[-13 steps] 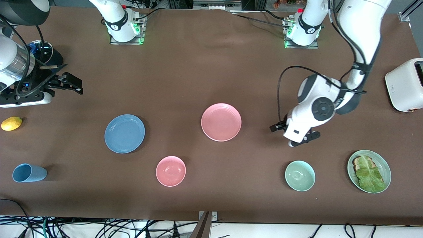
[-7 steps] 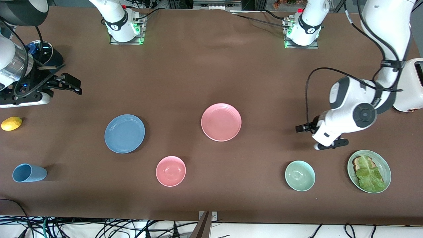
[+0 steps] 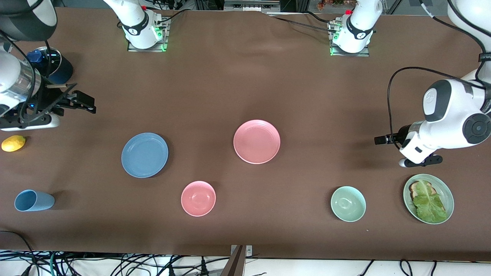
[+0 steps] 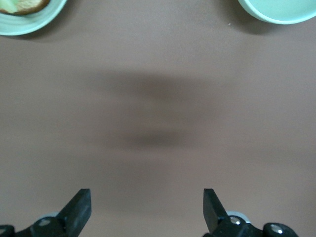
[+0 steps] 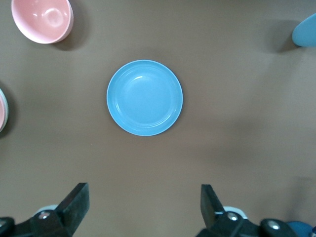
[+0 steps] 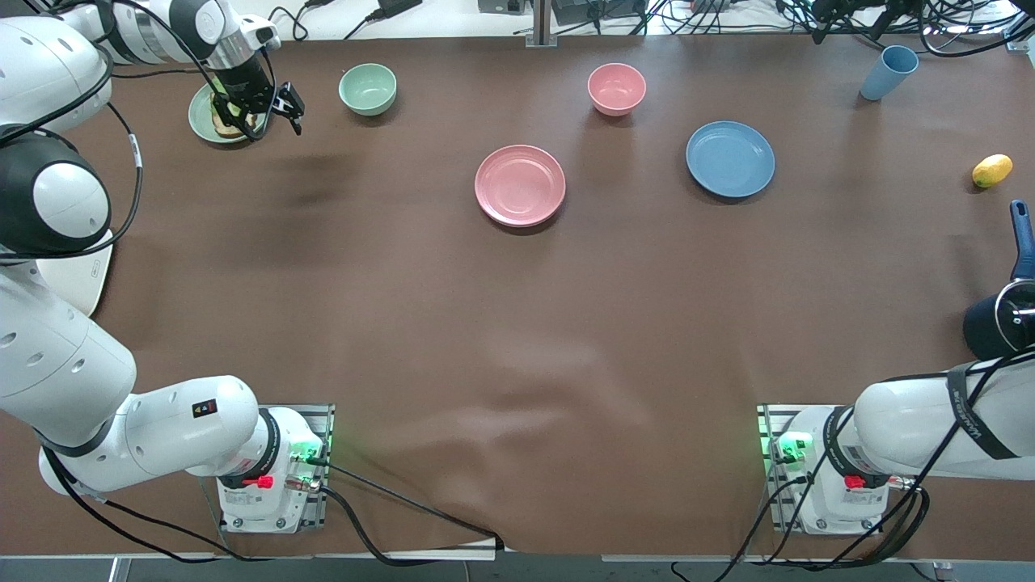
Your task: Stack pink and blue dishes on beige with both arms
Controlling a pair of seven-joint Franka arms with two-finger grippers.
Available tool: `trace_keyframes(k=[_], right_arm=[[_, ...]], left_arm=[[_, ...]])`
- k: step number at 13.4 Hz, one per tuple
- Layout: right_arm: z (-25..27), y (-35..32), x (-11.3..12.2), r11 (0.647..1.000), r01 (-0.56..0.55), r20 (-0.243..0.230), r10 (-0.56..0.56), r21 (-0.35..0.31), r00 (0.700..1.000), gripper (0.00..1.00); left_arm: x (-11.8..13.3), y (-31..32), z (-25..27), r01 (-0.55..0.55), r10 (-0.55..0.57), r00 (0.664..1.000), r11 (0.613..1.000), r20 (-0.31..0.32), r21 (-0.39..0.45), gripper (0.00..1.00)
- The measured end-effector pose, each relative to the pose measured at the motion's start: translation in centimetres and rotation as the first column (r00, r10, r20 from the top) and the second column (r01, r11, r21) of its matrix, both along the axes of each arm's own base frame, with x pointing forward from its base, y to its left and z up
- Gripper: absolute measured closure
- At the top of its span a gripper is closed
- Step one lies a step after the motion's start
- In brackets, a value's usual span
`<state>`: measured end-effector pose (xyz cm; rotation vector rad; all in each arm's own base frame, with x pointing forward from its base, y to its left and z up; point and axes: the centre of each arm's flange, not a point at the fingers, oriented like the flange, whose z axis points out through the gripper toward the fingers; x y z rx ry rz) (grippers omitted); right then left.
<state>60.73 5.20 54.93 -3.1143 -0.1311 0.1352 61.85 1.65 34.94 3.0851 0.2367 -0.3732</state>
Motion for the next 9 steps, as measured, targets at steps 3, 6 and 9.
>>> trace_keyframes(k=[3,6,9], right_arm=[[-3.9,-0.2,1.7,1.0,0.002,-0.034,-0.002,0.011,0.999,0.0],[-6.3,-0.2,3.5,1.0,0.005,0.002,-0.005,0.025,1.0,0.0],[-10.9,-0.4,5.2,1.0,0.003,0.0,-0.003,0.024,1.0,0.0]], left_arm=[[-0.6,0.7,3.8,0.008,-0.008,1.0,1.0,0.023,0.018,0.0],[-1.6,1.5,9.0,0.017,-0.022,0.996,0.998,0.082,0.06,0.0],[-3.1,0.9,14.6,0.005,-0.018,0.987,0.997,0.158,0.083,0.0]])
